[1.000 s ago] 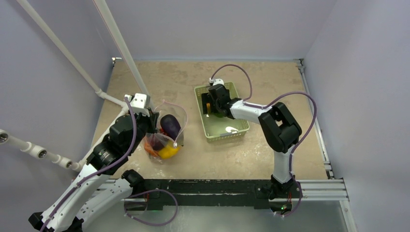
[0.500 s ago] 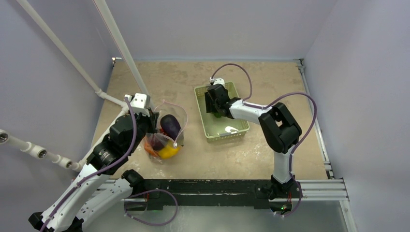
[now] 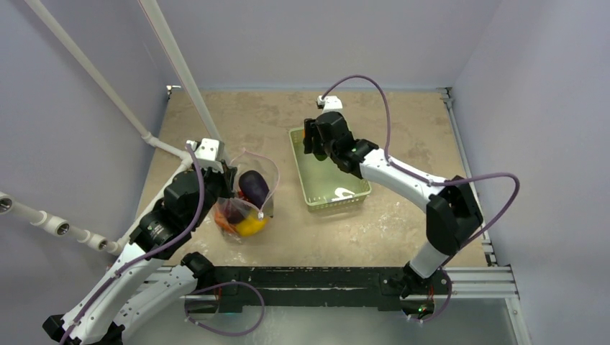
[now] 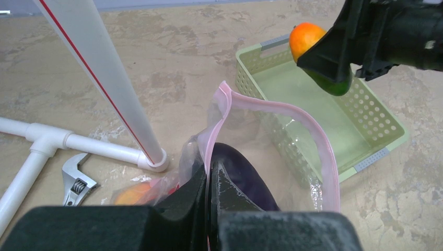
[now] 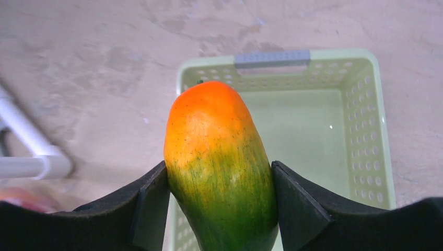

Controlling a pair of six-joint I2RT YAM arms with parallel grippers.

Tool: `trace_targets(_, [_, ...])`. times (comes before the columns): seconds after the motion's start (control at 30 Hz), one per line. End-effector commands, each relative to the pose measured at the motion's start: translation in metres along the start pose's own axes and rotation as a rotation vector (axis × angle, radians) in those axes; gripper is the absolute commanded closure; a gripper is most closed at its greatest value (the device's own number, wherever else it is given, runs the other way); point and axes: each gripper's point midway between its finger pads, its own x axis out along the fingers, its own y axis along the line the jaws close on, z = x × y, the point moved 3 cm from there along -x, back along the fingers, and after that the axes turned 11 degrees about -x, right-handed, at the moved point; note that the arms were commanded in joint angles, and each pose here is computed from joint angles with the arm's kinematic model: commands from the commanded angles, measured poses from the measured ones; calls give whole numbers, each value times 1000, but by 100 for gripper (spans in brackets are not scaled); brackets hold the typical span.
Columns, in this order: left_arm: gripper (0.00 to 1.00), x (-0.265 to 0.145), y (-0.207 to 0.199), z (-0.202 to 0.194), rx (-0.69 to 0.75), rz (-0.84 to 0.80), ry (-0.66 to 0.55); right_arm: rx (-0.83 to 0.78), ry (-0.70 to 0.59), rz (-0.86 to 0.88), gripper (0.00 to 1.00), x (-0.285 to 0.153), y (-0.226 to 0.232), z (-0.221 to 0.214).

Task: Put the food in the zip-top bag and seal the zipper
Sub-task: Pick up the fake fruit from the bin, then place the fake fruit in the zipper food storage bag.

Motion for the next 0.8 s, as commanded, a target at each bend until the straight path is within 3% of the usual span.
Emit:
trace_targets(0.0, [100, 2, -3, 6, -7, -17, -25, 13, -133, 92, 75, -43, 20, 52])
trace_targets(0.33, [100, 1, -4, 6, -8, -20, -26, -67, -298, 386, 75, -112, 72, 92])
trace_targets(0.77, [100, 2, -3, 5, -6, -18, -24, -174, -368, 632, 73, -177, 131, 93])
